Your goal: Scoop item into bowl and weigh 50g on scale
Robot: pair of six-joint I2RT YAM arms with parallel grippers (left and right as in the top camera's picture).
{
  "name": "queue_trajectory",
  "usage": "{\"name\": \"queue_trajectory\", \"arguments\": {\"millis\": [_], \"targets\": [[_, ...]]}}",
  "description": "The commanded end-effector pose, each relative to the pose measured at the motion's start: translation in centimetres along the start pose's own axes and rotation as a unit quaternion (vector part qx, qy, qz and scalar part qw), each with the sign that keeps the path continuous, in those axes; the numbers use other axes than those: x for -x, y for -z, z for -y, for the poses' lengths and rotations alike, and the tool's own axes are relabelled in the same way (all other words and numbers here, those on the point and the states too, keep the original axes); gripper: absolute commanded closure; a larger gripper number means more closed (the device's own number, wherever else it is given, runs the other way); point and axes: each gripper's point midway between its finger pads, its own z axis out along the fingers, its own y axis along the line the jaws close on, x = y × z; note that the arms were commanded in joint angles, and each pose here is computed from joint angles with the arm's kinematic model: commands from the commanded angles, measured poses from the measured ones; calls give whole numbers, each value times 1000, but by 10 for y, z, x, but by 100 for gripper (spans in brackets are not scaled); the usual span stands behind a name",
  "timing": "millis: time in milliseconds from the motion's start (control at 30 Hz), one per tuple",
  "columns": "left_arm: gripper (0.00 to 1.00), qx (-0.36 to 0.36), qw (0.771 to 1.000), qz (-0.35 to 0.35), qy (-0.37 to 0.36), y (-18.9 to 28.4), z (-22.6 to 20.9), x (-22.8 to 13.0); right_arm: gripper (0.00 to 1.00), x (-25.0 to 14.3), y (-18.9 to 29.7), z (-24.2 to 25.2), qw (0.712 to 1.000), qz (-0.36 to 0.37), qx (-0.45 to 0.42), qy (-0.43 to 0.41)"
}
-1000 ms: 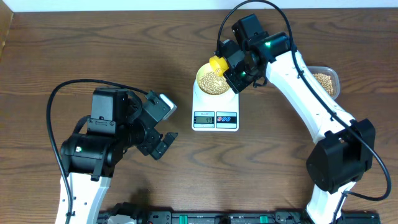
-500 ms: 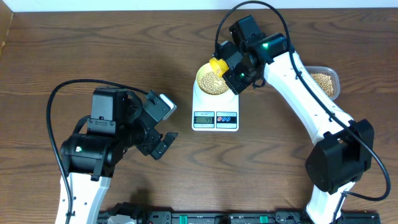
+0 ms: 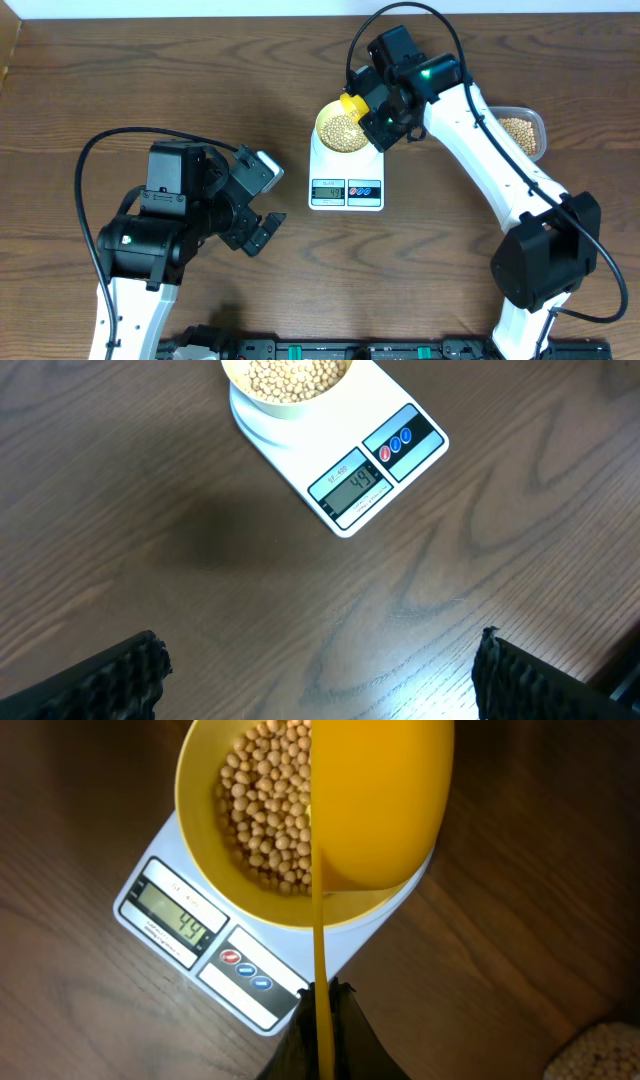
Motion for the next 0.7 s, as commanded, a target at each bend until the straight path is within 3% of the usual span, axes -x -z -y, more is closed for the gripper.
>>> {"name": "queue_trajectory", "arguments": {"millis": [0, 267, 500, 667], "targets": [[1, 7, 1000, 6, -9, 5, -3, 5, 99, 9, 13, -5, 1000, 22, 3, -6], [1, 7, 1000, 6, -9, 5, -3, 5, 99, 9, 13, -12, 1000, 20, 20, 1], [1, 7, 1000, 6, -9, 5, -3, 5, 99, 13, 20, -32, 992, 42, 117, -19], [1, 7, 1000, 6, -9, 5, -3, 5, 99, 12, 23, -14, 991, 45, 113, -64]]}}
